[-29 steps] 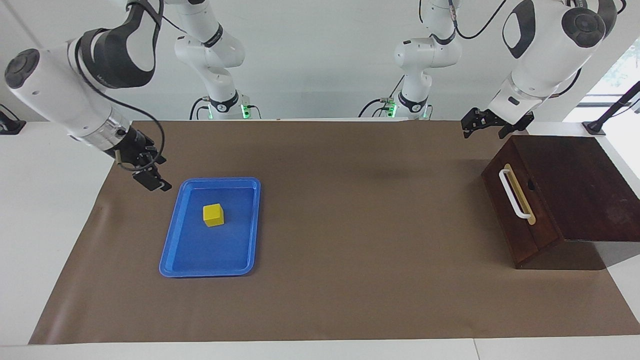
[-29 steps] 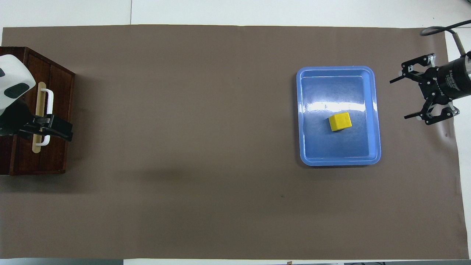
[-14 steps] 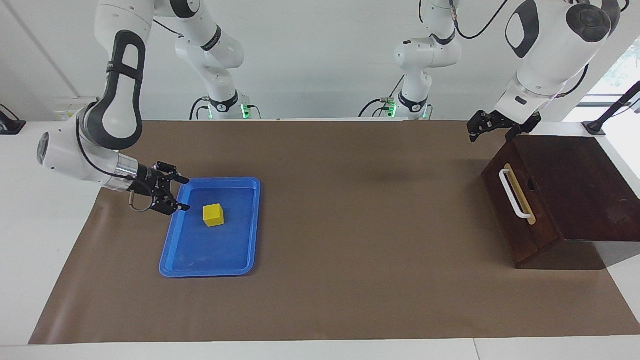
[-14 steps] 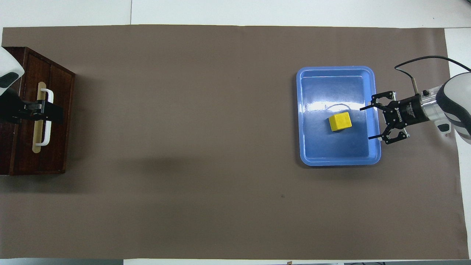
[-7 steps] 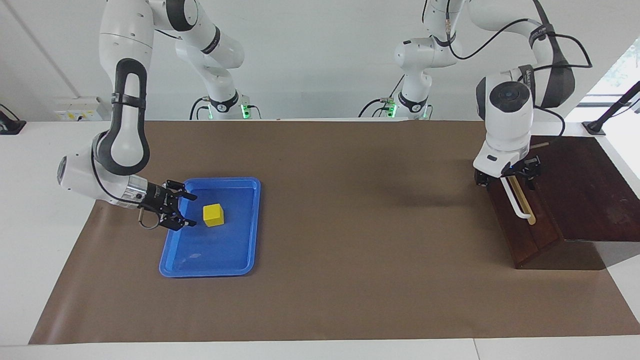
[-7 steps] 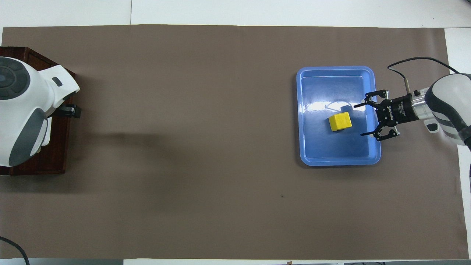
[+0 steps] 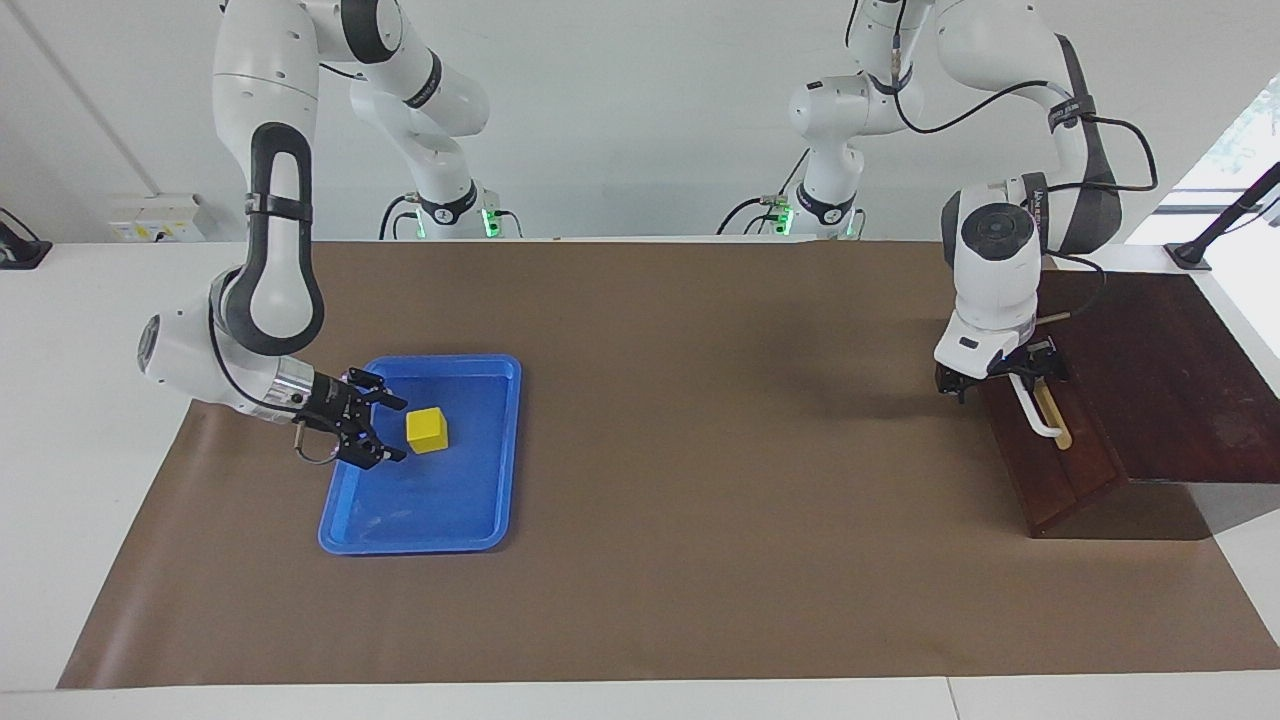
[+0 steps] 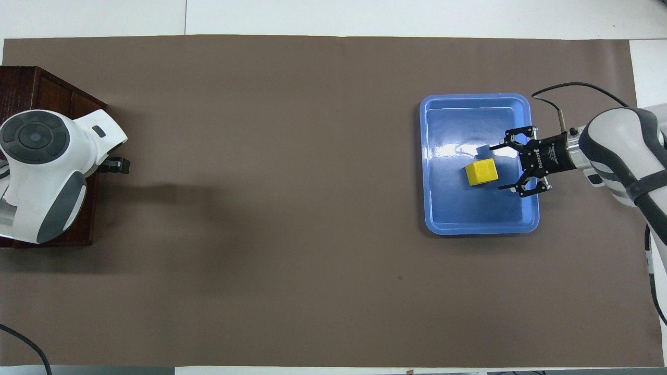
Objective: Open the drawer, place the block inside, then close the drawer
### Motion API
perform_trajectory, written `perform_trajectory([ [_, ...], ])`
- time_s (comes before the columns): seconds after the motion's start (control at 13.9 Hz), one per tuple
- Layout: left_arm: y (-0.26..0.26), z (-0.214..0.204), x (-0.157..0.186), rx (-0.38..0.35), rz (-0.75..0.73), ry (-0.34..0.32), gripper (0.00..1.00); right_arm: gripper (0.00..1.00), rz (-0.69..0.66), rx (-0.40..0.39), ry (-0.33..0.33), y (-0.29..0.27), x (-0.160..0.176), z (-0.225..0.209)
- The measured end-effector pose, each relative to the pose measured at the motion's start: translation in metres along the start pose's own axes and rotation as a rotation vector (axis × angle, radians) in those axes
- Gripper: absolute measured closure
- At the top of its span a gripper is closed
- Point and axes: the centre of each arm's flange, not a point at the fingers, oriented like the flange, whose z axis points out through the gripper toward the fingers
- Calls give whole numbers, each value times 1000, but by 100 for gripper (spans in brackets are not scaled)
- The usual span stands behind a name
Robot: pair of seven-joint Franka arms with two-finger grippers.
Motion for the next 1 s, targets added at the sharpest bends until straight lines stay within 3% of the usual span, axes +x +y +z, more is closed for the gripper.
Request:
perform_trajectory([
  [0.36,22,13,3,8,-18,21,0,0,12,0,2,4,2,10],
  [0.57,63,-10,10,-4,3,49,0,0,12,3,9,5,1,14],
  [1.0,109,-40,15,-63,-5,31,0,2,23,-2,12,10,5,20],
])
